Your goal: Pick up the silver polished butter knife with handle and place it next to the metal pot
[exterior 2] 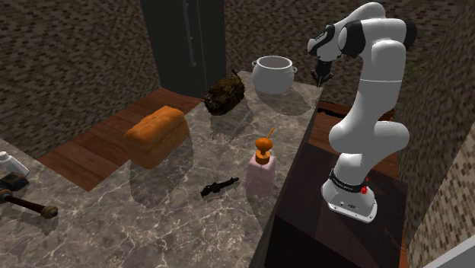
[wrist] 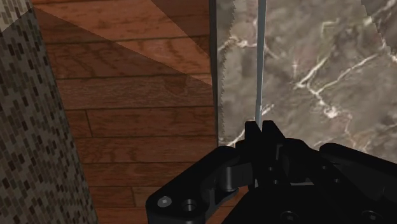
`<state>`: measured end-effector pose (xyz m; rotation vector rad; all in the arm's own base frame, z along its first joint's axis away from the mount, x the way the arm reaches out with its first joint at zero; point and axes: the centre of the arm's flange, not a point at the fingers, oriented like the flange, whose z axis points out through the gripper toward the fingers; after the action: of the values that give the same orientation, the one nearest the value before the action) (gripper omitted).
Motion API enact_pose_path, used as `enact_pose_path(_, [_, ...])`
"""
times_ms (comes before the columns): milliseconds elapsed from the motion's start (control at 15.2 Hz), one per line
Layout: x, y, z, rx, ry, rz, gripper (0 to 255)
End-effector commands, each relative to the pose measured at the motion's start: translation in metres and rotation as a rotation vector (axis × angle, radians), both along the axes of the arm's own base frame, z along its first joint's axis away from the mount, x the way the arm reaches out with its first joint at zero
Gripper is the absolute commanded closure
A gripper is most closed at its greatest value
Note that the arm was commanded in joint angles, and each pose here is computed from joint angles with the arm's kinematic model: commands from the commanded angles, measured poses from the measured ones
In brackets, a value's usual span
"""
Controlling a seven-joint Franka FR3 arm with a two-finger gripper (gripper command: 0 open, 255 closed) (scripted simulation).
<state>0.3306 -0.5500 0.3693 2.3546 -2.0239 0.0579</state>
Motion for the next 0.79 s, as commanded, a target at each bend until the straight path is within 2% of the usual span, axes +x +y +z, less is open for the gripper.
enact_pose_path(0, [0.000,0.000,0.000,0.000,0.000,0.000,255])
enact_pose_path(132, [0.000,0.000,0.000,0.000,0.000,0.000,255])
enact_pose_path(198, [0.000,0.000,0.000,0.000,0.000,0.000,0])
enact_pose_path(528, [0.000,0.000,0.000,0.000,0.000,0.000,0])
enact_pose_path(726, [0.000,0.002,0.039,0.000,0.000,0.000,0])
